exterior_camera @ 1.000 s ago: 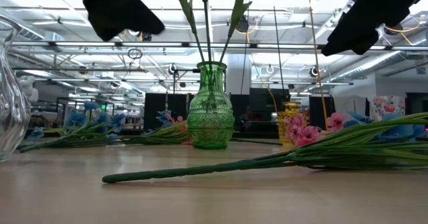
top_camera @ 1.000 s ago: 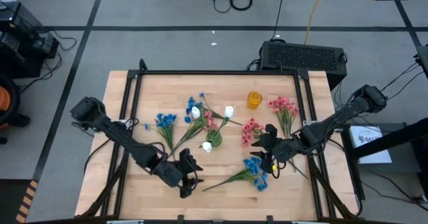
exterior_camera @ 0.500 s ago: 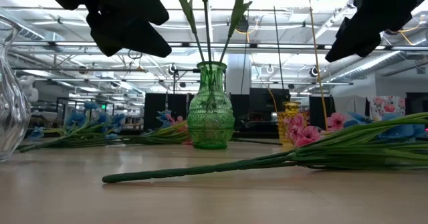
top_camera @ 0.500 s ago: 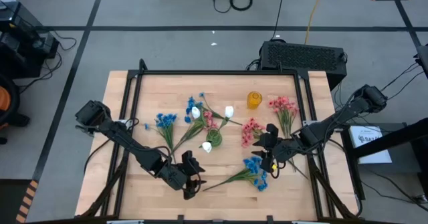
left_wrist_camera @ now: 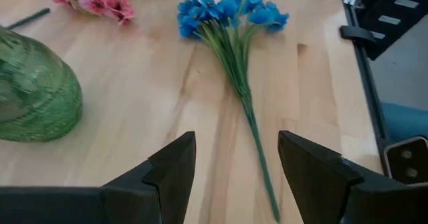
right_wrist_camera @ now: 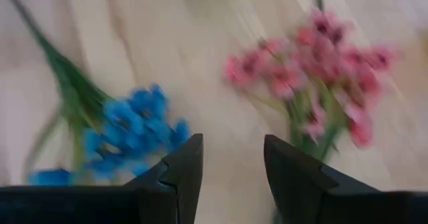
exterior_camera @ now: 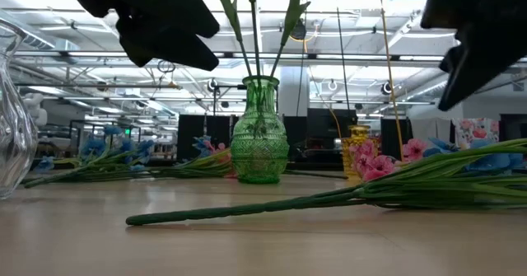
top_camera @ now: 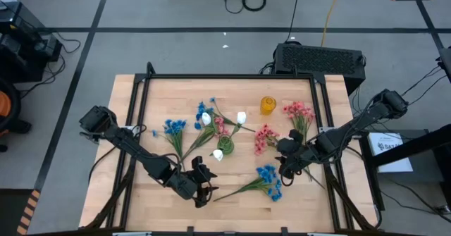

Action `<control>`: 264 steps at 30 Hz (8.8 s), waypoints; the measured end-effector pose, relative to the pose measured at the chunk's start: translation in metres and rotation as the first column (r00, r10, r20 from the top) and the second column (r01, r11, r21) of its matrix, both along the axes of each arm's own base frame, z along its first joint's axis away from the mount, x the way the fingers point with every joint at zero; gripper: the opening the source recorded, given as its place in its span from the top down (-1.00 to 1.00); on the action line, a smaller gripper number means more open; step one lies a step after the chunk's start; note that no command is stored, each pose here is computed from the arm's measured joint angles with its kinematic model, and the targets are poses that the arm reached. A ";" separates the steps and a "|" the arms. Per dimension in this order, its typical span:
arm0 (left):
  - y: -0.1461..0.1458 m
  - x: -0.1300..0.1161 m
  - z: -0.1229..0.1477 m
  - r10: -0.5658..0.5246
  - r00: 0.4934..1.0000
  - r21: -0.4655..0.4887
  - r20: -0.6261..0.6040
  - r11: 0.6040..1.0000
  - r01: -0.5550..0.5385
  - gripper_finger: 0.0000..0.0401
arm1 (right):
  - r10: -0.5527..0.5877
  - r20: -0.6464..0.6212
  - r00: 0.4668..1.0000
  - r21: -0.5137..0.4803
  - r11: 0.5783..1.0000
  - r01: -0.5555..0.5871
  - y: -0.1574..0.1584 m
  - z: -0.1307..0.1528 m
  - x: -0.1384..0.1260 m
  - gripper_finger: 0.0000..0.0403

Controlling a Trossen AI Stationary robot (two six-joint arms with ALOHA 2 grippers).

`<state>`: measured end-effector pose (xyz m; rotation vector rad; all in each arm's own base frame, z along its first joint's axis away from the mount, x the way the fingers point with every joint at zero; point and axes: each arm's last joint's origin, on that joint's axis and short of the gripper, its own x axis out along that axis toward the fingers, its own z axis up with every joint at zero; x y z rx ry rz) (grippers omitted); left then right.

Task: Sort flowers into vase by color
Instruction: Put the center pink flowers into the yellow vase, then put the right pink flowers into the yellow vase

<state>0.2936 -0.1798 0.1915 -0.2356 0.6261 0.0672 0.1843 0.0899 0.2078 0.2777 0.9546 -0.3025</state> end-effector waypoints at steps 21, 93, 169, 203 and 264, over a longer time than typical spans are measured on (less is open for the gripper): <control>0.008 0.004 0.000 0.030 1.000 0.030 0.009 0.999 -0.030 -0.09 | -0.092 -0.365 0.926 -0.057 0.995 0.077 -0.004 -0.056 -0.016 0.09; -0.006 -0.002 0.004 0.043 0.997 0.044 0.070 0.998 -0.046 -0.09 | -0.018 0.846 0.533 -0.147 0.953 0.266 -0.039 0.097 -0.051 1.00; 0.002 0.006 0.013 -0.006 0.990 0.171 0.140 0.985 -0.018 -0.09 | -0.206 0.762 0.614 -0.360 0.653 0.666 -0.193 0.050 0.029 1.00; 0.001 0.005 0.013 -0.010 0.991 0.166 0.137 0.986 -0.013 -0.09 | -0.330 0.611 0.720 -0.348 0.705 0.618 -0.196 0.015 0.038 0.75; -0.003 0.001 0.008 0.008 0.984 0.101 0.176 0.995 -0.026 -0.09 | -0.481 -0.045 0.876 0.179 0.858 0.481 -0.095 0.000 -0.065 -0.19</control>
